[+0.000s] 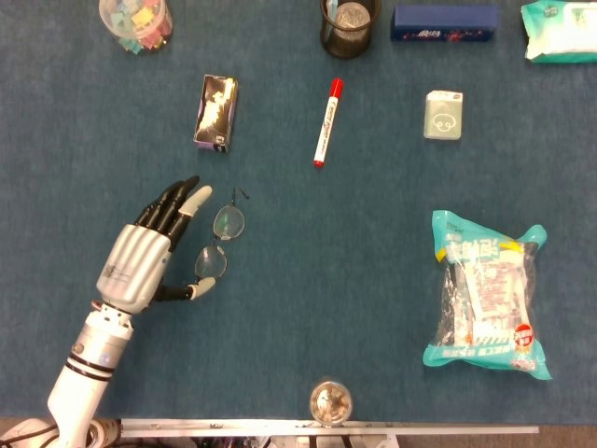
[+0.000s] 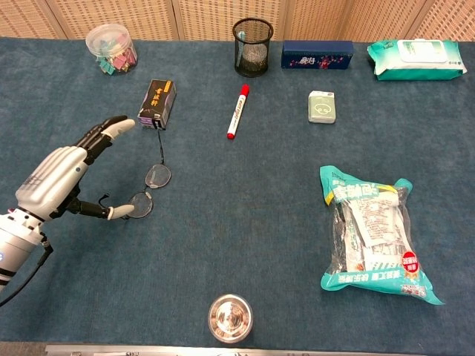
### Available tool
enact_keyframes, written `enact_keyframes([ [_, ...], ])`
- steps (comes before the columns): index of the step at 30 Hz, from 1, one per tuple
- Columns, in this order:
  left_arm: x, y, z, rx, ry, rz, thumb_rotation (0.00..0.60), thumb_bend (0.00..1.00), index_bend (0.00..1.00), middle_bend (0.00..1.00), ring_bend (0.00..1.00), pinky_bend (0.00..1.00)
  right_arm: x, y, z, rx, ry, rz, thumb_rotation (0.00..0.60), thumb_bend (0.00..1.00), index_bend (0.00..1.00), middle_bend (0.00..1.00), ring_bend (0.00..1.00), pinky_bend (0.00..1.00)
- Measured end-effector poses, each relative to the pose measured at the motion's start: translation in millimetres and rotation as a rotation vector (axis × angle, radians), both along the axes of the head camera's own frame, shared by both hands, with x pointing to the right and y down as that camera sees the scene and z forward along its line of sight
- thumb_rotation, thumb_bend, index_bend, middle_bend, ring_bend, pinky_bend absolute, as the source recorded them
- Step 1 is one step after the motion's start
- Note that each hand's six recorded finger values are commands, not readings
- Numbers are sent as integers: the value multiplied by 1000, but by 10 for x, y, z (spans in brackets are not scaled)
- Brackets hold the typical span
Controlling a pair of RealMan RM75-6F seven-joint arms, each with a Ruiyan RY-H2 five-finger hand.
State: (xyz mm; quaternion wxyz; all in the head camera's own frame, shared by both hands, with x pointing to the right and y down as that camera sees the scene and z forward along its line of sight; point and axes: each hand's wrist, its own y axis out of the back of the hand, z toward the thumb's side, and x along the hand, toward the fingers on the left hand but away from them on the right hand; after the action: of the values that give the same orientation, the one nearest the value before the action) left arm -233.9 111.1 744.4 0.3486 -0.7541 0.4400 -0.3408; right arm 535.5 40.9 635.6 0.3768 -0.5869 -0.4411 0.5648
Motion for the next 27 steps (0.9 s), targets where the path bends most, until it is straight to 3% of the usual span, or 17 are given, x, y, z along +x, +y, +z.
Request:
enact_keyframes([
  [27, -361, -318, -54, 181, -155, 38, 600, 23, 0, 0, 0, 169, -18, 1, 5, 3, 0, 0, 600, 369, 309, 325, 259, 356],
])
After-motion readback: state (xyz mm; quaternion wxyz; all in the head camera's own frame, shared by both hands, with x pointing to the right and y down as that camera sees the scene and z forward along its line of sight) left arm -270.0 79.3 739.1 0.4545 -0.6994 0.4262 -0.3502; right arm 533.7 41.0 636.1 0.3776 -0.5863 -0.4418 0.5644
